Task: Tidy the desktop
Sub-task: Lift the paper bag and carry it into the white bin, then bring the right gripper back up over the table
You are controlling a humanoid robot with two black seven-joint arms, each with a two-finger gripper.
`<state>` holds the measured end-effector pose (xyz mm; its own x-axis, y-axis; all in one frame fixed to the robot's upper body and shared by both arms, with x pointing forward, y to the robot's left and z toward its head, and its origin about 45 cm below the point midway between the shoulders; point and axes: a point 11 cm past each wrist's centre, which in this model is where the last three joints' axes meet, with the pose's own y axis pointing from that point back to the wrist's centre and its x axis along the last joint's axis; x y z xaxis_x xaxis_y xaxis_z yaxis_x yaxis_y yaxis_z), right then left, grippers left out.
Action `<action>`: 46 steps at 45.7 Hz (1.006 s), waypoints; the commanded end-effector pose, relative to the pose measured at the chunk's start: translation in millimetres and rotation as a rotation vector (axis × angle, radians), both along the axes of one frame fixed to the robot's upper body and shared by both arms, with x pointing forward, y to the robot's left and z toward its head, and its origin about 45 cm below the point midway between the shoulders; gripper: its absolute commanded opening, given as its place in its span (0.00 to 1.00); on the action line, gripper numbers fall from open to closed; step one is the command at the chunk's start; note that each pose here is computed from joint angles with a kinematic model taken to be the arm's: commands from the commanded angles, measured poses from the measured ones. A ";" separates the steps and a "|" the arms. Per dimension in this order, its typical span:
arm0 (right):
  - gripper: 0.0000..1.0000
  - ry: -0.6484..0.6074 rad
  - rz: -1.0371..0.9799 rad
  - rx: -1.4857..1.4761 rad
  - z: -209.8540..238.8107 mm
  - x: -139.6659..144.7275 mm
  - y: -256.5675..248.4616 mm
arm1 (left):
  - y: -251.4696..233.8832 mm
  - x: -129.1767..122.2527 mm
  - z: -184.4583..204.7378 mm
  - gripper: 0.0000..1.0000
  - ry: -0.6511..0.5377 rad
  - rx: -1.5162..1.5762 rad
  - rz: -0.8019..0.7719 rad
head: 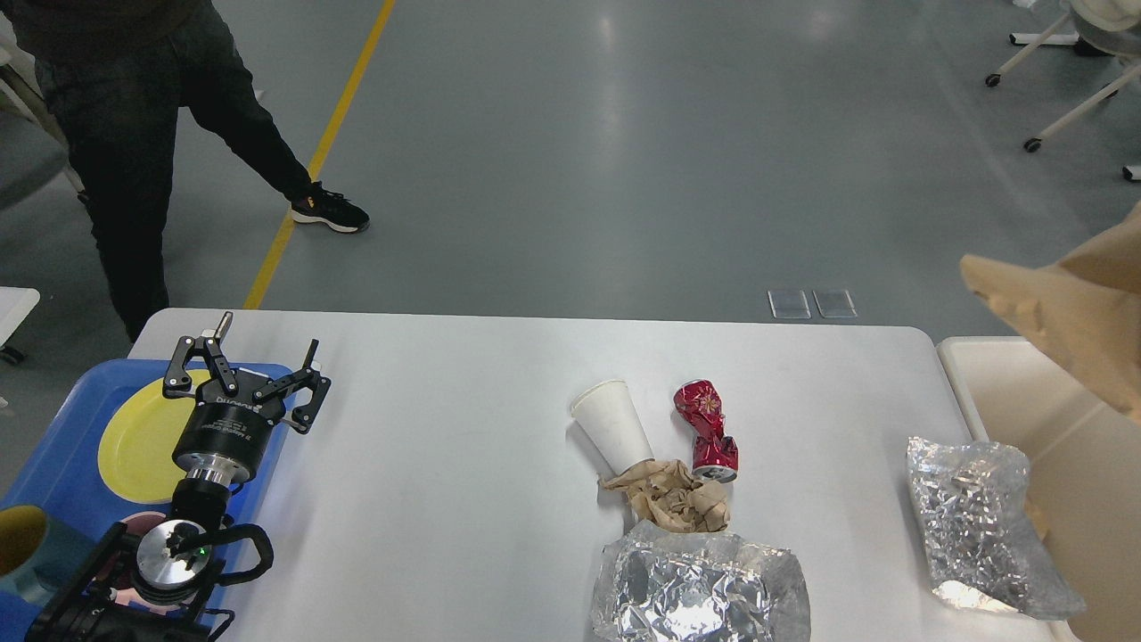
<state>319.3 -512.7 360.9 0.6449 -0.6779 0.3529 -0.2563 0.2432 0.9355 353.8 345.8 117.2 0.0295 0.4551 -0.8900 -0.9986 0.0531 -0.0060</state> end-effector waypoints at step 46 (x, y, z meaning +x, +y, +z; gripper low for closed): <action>0.00 -0.068 -0.148 -0.460 -325.6 -92.6 -67.6 | -0.1 0.0 0.0 0.97 0.000 0.000 0.000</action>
